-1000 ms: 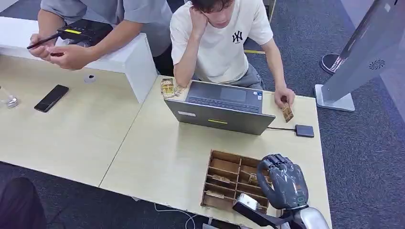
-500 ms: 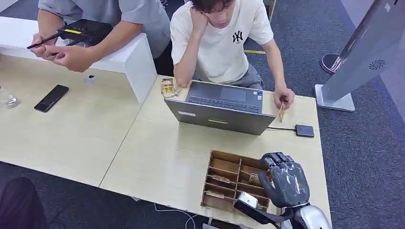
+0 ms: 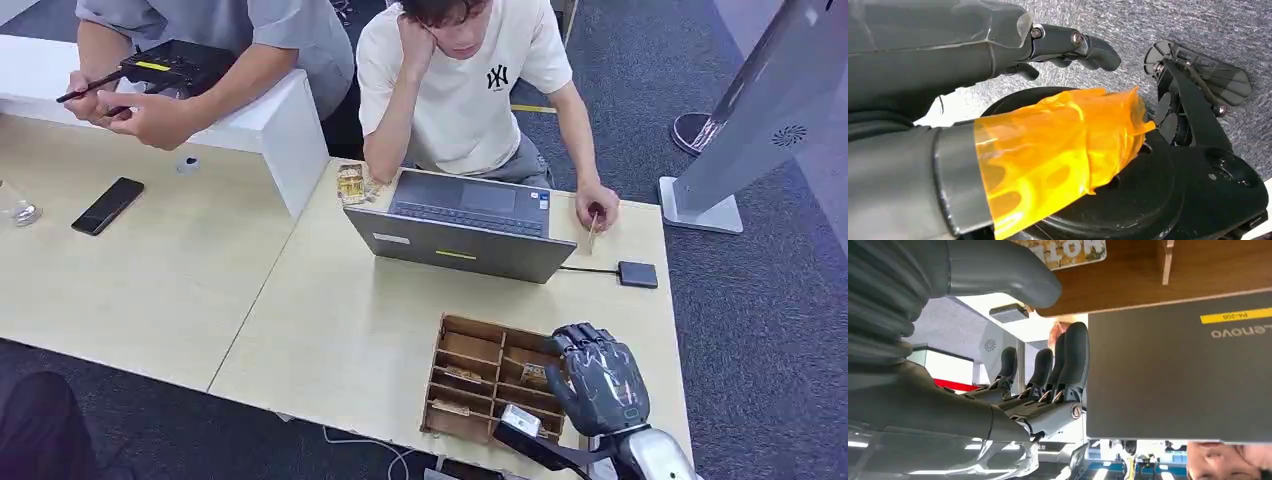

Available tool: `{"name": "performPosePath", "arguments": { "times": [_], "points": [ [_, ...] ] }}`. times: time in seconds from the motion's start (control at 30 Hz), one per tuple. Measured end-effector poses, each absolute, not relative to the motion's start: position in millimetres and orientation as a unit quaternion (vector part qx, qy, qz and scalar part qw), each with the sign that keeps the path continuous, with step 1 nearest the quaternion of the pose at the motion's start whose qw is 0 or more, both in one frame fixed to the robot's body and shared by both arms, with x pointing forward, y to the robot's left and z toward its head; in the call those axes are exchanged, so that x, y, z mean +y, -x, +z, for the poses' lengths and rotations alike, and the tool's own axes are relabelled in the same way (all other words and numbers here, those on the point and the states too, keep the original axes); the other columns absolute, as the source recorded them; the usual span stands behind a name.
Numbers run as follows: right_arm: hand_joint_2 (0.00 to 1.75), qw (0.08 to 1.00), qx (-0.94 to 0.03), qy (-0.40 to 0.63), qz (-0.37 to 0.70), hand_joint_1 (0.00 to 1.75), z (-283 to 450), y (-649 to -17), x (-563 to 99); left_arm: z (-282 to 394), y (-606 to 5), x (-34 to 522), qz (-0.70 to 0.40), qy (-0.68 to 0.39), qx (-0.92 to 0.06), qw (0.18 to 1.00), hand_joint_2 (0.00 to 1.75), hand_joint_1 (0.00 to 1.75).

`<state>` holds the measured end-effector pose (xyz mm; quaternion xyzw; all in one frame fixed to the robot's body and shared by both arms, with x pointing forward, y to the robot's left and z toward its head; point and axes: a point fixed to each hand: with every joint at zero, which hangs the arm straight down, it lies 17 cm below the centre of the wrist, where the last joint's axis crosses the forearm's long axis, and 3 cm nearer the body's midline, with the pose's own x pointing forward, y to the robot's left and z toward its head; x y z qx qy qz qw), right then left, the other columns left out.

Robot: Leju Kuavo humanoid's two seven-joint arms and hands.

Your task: Pass the card to the sensor for recognition and then transmit it.

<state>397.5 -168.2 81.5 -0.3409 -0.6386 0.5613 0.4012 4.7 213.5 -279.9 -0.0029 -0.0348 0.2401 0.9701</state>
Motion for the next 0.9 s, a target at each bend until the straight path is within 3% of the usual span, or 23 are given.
{"name": "performPosePath", "arguments": {
  "times": [0.27,0.43,0.63,0.73,0.9],
  "points": [
    [1.75,0.406,-0.623,0.338,0.577,0.86,74.8,-399.1,-171.2,-279.9,-4.5,213.3,0.242,0.003,-0.034,0.97,0.0,0.0],
    [1.75,0.409,-0.619,0.332,0.583,1.03,72.8,-399.9,-171.1,-279.9,-4.5,213.4,0.244,0.003,-0.033,0.969,0.0,0.0],
    [1.75,0.409,-0.618,0.329,0.585,0.99,72.8,-400.4,-169.9,-279.9,-4.5,213.5,0.245,0.003,-0.033,0.969,0.0,0.0],
    [1.75,0.41,-0.618,0.328,0.586,1.06,72.5,-400.6,-169.5,-279.9,-4.5,213.5,0.246,0.003,-0.033,0.969,0.0,0.0],
    [1.75,0.412,-0.611,0.321,0.595,0.94,68.9,-401.4,-168.8,-280.0,-4.4,213.5,0.248,0.003,-0.032,0.968,0.0,0.0]
  ]
}}
